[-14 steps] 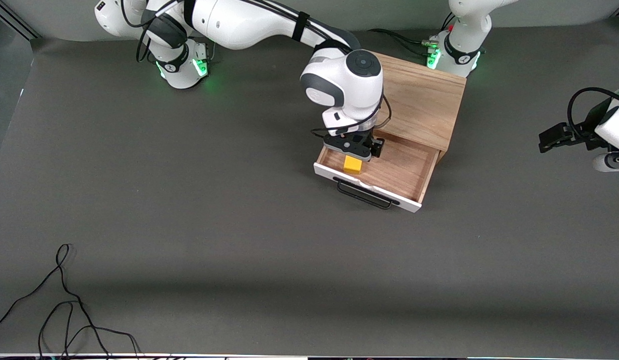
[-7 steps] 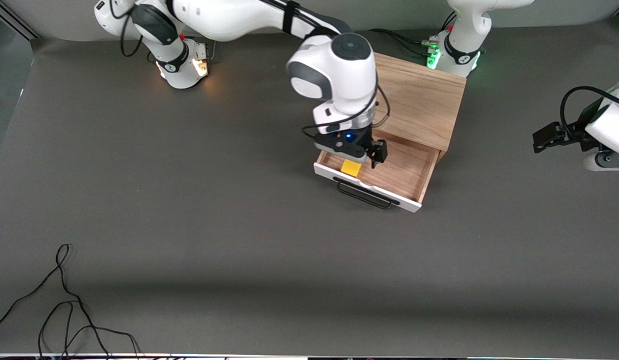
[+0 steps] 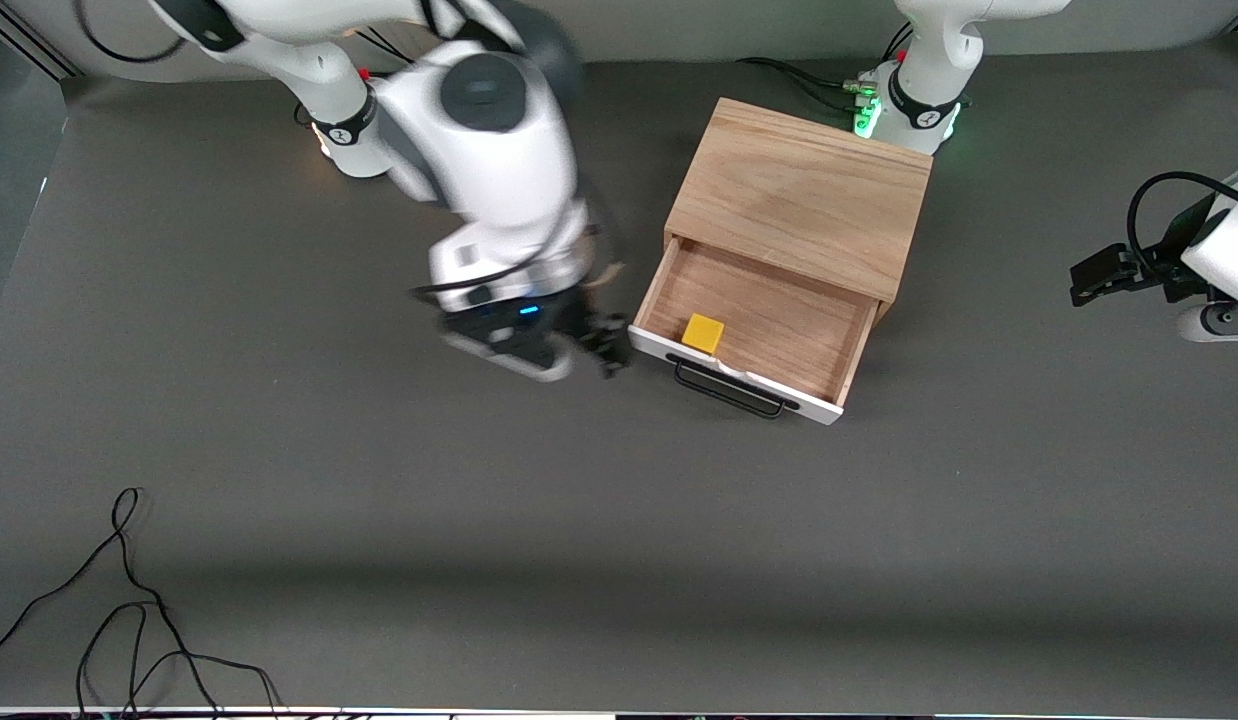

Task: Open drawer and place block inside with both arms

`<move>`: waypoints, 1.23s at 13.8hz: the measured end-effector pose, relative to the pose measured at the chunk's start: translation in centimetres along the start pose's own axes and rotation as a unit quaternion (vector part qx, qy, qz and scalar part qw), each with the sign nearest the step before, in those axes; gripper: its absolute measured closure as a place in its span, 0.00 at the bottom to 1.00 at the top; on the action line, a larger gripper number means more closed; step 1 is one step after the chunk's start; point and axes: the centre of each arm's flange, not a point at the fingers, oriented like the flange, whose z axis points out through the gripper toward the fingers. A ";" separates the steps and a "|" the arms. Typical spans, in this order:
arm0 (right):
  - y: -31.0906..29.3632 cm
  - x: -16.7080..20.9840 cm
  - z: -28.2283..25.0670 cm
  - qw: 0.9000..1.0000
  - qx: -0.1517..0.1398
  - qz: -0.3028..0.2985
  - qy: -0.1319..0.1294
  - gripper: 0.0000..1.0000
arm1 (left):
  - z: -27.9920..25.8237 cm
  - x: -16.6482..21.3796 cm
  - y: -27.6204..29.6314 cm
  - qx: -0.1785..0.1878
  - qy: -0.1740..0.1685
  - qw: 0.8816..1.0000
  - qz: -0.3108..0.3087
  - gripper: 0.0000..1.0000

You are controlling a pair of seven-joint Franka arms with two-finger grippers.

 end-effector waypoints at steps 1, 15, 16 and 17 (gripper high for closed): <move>2.8 2.4 -1.0 1.000 -0.006 -0.010 0.004 0.00 | 0.0 0.0 0.0 -0.001 0.000 1.000 0.001 0.00; 33.7 14.5 -5.6 0.991 -0.020 -0.131 -0.032 0.00 | 0.0 0.0 0.4 -0.001 0.000 1.000 0.008 0.00; 33.7 14.1 -5.7 0.989 -0.021 -0.140 -0.037 0.00 | 0.0 0.0 0.4 -0.001 0.000 1.000 0.008 0.00; 33.7 13.8 -5.6 0.988 -0.023 -0.146 -0.043 0.00 | 0.0 0.0 0.4 -0.001 0.000 1.000 0.007 0.00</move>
